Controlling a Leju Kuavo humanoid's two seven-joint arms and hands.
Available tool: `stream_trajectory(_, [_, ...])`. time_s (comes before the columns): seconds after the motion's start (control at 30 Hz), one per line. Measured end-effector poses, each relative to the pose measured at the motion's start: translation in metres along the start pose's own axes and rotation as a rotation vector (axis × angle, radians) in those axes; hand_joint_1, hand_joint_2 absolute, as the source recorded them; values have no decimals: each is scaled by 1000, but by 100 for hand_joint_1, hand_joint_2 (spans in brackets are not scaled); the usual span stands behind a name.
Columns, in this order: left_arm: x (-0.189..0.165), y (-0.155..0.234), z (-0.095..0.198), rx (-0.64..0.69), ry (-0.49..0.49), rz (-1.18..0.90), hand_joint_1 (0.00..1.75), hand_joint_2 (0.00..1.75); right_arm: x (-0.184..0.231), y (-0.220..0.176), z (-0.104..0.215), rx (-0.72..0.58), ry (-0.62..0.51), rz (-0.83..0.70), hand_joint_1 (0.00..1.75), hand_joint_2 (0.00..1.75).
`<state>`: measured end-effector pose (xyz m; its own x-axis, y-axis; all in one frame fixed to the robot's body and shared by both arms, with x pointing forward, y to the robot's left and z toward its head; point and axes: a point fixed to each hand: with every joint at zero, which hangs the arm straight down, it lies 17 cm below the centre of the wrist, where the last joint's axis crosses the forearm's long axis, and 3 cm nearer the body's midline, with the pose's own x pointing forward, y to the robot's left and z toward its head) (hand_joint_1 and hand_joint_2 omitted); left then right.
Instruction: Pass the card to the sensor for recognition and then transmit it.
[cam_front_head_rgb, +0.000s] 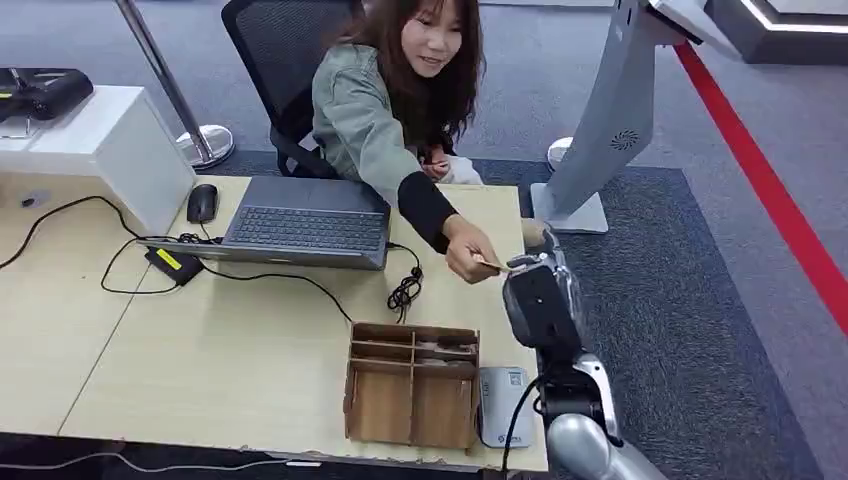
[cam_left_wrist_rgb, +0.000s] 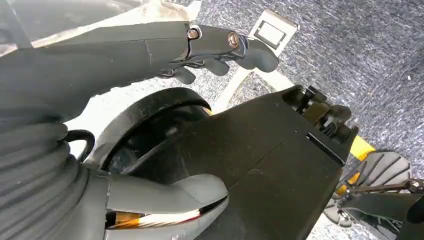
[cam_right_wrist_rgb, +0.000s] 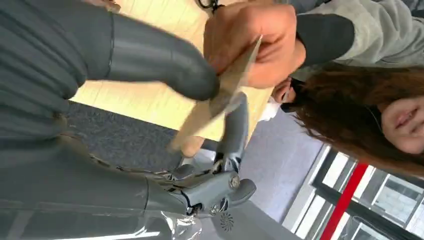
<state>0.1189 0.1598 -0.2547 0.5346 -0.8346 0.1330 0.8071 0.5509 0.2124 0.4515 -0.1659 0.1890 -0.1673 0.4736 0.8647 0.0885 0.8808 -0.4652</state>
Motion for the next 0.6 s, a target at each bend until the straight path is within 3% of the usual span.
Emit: stream_trajectory(0.6, [-1,1,0,-2,-3,-15,0,175,-2,7,4,6,-20,-23,175,175])
